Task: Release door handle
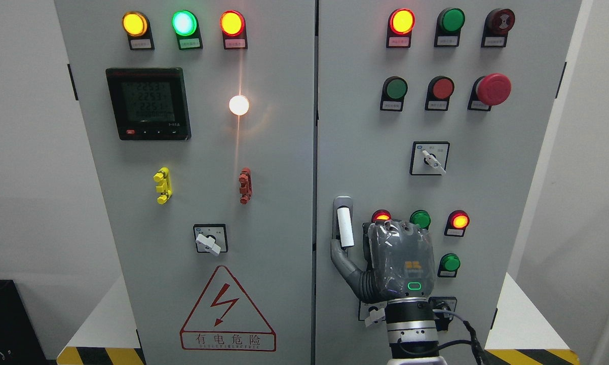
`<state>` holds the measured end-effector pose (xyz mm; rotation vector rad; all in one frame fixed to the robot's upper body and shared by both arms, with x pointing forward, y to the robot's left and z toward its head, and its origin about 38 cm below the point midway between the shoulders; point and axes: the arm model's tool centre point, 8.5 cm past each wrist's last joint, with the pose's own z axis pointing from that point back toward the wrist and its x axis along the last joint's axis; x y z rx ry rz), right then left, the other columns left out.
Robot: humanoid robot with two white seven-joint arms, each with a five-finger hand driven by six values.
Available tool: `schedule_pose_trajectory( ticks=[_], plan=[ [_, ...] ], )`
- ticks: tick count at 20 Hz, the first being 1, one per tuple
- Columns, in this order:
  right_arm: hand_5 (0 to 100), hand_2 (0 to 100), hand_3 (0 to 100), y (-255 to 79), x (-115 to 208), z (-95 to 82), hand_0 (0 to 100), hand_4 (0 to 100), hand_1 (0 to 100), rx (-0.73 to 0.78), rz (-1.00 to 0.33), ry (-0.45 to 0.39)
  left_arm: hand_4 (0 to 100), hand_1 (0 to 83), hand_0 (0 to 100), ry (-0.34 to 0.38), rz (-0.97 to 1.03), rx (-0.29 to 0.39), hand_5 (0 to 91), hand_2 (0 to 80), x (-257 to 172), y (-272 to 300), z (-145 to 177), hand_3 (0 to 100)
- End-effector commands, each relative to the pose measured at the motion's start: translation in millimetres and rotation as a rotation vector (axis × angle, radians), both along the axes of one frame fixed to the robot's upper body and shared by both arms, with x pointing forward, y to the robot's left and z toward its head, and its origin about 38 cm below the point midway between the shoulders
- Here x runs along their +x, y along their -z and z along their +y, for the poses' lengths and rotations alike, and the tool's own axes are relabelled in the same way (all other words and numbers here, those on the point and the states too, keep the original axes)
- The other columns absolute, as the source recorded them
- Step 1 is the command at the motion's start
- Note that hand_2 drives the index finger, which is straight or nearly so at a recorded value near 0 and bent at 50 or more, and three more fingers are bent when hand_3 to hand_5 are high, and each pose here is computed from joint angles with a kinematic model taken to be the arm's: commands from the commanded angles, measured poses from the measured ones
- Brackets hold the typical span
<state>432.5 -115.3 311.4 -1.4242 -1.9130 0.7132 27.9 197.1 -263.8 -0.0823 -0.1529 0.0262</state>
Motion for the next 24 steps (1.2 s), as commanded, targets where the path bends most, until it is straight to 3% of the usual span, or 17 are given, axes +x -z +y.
schedule_pose_trajectory(
  ticks=[1, 24],
  plan=[
    [100, 96, 100, 0.0, 0.0, -1.7, 42, 95, 36, 0.004, 0.001, 0.004, 0, 55.6, 12, -0.001, 0.009, 0.0, 0.0, 0.0, -5.0, 0.2, 0.0, 0],
    [100, 96, 100, -1.4, -1.8, -3.1, 44, 95, 35, 0.009, -0.007, 0.004, 0, 55.6, 12, -0.001, 0.009, 0.0, 0.0, 0.0, -5.0, 0.2, 0.0, 0]
  ],
)
